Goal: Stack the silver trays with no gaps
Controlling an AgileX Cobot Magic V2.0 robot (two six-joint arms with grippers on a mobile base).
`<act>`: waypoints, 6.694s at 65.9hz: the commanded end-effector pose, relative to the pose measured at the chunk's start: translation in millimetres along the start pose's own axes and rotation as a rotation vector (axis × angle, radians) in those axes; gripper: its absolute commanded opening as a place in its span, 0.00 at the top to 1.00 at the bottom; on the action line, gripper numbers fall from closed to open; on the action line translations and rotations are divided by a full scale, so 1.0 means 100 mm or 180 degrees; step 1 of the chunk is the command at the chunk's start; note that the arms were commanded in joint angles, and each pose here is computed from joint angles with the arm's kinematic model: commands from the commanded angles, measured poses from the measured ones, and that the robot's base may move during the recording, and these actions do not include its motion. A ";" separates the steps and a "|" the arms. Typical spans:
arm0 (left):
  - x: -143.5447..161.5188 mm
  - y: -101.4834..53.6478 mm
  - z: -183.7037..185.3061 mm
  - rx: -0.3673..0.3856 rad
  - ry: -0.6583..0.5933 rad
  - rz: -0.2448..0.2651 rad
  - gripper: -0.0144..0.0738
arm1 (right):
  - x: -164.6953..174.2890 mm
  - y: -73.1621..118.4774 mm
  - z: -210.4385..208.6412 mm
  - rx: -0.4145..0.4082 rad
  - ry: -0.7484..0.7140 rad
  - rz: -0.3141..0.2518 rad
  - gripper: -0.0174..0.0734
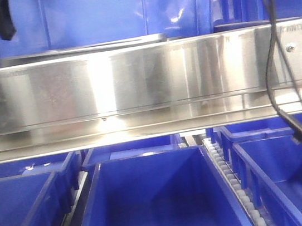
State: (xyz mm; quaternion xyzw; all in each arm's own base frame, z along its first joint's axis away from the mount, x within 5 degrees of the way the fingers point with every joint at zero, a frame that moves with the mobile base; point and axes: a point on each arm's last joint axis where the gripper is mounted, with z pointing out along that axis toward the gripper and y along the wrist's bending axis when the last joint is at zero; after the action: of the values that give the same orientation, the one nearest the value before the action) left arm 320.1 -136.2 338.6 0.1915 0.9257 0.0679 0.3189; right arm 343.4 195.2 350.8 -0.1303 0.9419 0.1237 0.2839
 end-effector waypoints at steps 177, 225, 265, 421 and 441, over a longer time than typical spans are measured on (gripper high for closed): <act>3.02 0.52 -2.28 0.0282 -0.3141 -0.0923 0.84 | 3.39 -0.81 -3.14 -0.0388 -0.3584 -0.0590 0.89; 3.02 0.15 -0.93 -0.0339 -0.3351 -0.1361 0.84 | 3.39 -0.81 -3.14 -0.0388 -0.3584 -0.0590 0.89; 3.16 0.07 -0.61 -0.0322 -0.3065 -0.1288 0.84 | 3.39 -0.81 -3.14 -0.0388 -0.3584 -0.0590 0.89; 3.16 0.07 -0.61 -0.0397 -0.3049 -0.1079 0.84 | 3.17 -0.90 -1.76 0.0996 -0.3700 0.0033 0.89; 3.16 0.07 -0.61 -0.0397 -0.3049 -0.1079 0.84 | 3.37 -1.12 -1.13 0.1232 -0.3386 0.0445 0.89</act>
State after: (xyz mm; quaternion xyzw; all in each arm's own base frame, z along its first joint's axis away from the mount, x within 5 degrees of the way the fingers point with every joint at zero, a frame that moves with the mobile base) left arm 56.7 -3.9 208.1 0.0276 0.6947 -0.0221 0.7184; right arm 48.8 -2.8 241.0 0.0595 0.6962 0.0142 0.7152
